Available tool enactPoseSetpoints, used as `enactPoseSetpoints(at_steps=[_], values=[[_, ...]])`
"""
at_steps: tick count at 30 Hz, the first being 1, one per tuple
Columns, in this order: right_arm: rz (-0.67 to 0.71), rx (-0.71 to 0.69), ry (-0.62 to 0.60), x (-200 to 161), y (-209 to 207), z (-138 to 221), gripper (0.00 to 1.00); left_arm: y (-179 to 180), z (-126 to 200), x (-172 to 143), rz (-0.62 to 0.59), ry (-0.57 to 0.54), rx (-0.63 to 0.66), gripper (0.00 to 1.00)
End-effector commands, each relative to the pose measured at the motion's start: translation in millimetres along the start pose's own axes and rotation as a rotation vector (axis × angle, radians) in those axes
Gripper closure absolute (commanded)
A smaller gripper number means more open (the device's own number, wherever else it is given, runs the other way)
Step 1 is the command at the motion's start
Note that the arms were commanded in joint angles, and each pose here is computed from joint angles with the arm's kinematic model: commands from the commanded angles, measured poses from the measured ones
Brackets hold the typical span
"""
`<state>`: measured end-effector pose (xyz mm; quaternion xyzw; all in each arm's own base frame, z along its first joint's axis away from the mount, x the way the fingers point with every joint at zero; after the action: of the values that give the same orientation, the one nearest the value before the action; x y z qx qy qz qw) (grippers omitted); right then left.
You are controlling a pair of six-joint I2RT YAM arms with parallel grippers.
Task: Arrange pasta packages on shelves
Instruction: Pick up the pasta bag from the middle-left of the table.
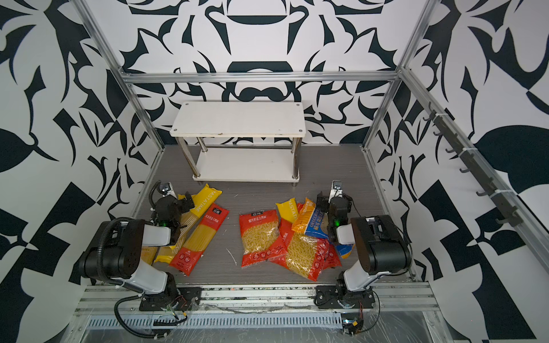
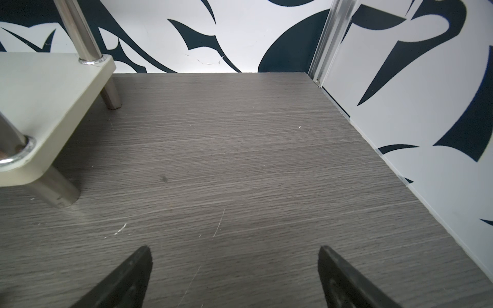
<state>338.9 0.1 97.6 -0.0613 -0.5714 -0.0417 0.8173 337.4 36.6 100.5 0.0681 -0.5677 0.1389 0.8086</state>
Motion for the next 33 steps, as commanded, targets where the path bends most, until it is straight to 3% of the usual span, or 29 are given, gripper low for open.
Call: enactPoseSetpoints(at_steps=[1,9,14,18,22,23,24,25,26,28,31,33], values=[[0.038,0.02,0.0,3,5,0,0.0,-2,-2,8,0.002,-0.023,-0.001,0.01],[0.039,-0.013,-0.004,7,2,1,0.0,-6,3,12,-0.018,-0.055,-0.039,0.01],[-0.006,-0.144,0.036,51,-10,19,0.0,-19,27,46,-0.095,-0.075,0.065,0.01],[-0.104,-0.242,0.225,67,-15,42,0.0,-13,62,77,-0.007,-0.062,0.18,0.01],[-0.306,-0.024,0.378,87,11,63,0.0,-2,97,95,0.158,0.071,0.234,0.01],[-0.349,0.125,0.404,89,27,68,0.01,-3,104,95,0.164,0.119,0.214,0.01],[-0.391,0.258,0.416,91,41,74,0.08,-6,111,95,0.176,0.156,0.172,0.01],[-0.446,0.322,0.43,90,49,81,0.23,-10,116,94,0.222,0.182,0.129,0.01],[-0.479,0.344,0.448,89,52,86,0.33,-13,120,91,0.275,0.198,0.08,0.01],[-0.49,0.351,0.494,83,63,100,0.42,-30,130,89,0.306,0.238,-0.098,0.01],[-0.376,0.333,0.51,80,91,129,0.42,-35,143,85,0.318,0.312,-0.157,0.2],[-0.3,0.331,0.517,75,111,145,0.41,-41,149,82,0.311,0.399,-0.199,0.27]])
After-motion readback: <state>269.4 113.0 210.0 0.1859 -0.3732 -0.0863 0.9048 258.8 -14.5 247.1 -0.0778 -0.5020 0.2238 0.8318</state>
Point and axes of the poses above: each gripper's point midway between its finger pads, its own z axis back along the fingers, its own y axis along the line the jaws close on, x = y × z, the point moved 5 cm from there along z, back along the fingers, and after that the axes turned 1 degree about z, right-handed, at the moved point
